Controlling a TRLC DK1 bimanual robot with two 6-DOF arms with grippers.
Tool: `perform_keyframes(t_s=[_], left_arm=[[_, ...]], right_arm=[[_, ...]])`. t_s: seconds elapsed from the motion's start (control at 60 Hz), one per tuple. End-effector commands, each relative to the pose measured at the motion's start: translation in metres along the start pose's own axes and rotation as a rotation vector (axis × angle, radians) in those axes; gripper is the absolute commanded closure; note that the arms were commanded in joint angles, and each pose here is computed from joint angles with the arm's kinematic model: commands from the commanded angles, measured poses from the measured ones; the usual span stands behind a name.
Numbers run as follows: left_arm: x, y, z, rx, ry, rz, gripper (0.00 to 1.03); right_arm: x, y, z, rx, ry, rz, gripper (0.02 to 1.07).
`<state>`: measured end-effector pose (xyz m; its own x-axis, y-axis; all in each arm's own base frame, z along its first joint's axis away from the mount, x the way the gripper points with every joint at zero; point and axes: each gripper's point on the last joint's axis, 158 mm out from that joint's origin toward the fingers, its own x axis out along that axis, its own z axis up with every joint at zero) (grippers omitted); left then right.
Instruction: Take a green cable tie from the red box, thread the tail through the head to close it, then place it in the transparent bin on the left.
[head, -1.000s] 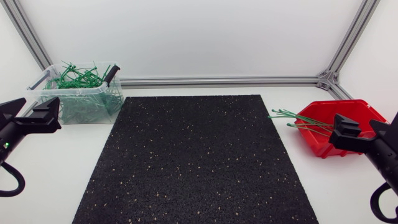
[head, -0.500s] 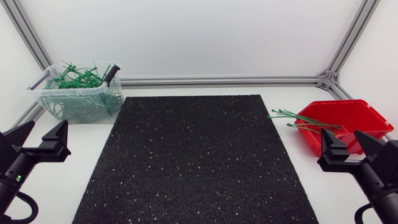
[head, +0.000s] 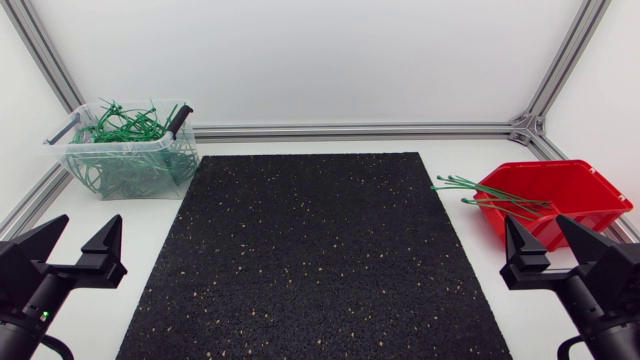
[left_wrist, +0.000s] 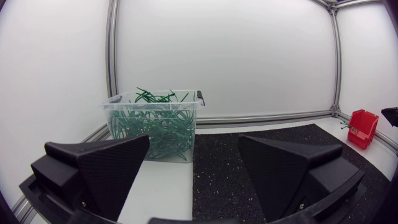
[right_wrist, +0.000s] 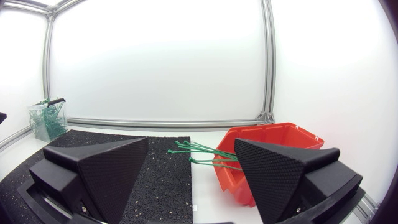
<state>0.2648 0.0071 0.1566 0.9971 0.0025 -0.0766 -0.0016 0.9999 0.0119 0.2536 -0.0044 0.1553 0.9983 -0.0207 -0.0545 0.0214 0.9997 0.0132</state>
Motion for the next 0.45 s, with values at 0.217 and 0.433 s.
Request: perform_keyframes(t_s=[0.217,0.433], left_arm=[[-0.007,-0.009,-0.024,-0.012,0.019,-0.016,0.04],[-0.008,-0.01,-0.026,-0.012,0.02,-0.017,0.04]], right_arm=[[0.001,0.002,-0.006,-0.014,0.003,0.011,0.07],[0.001,0.002,-0.006,-0.014,0.003,0.011,0.07]])
